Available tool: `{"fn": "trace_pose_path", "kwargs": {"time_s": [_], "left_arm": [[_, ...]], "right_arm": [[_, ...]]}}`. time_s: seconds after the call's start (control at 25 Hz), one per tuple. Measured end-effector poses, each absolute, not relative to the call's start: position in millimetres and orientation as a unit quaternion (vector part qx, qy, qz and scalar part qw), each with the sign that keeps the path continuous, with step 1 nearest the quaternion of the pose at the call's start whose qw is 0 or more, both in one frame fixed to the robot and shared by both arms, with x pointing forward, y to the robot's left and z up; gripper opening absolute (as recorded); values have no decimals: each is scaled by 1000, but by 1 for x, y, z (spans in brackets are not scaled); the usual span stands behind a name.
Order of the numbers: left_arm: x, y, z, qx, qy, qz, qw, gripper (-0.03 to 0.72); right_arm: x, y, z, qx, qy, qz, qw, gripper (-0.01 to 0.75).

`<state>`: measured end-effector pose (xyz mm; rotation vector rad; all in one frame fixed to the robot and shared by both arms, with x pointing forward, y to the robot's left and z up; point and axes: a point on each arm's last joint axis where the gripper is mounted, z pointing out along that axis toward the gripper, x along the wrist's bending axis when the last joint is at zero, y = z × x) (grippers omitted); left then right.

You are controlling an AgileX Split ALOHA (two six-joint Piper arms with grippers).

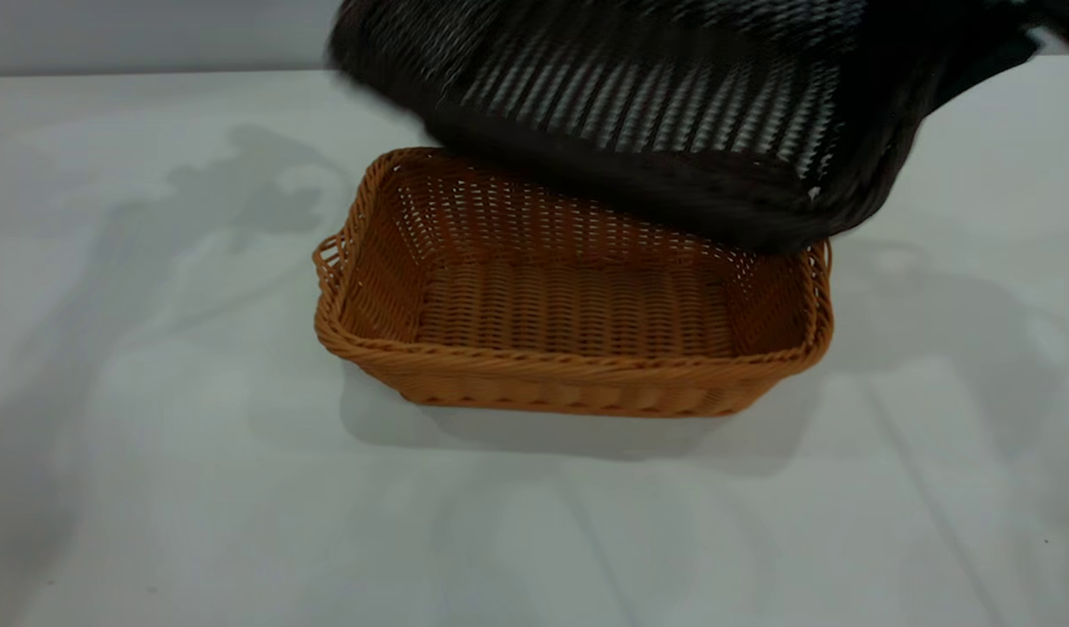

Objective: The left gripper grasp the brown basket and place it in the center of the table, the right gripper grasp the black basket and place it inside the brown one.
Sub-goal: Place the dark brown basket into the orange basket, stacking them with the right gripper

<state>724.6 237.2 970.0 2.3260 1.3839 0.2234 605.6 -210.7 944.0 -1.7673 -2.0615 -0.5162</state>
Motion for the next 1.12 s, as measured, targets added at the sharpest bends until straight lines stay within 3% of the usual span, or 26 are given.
{"fn": "trace_pose_path", "kwargs": {"time_s": [0.2,0.8,1.12], "left_arm": [[725,237,970,838,497,80,211,543],[725,237,970,837,498,80,211,543],[725,237,970,837,498,80,212,543]], "right_arm": [[607,-189,928,-591,-766,-142,209,205],[610,-187,905,-568,-786,-124,211,205],[607,-164,885,-547,-797,-120,226,205]]}}
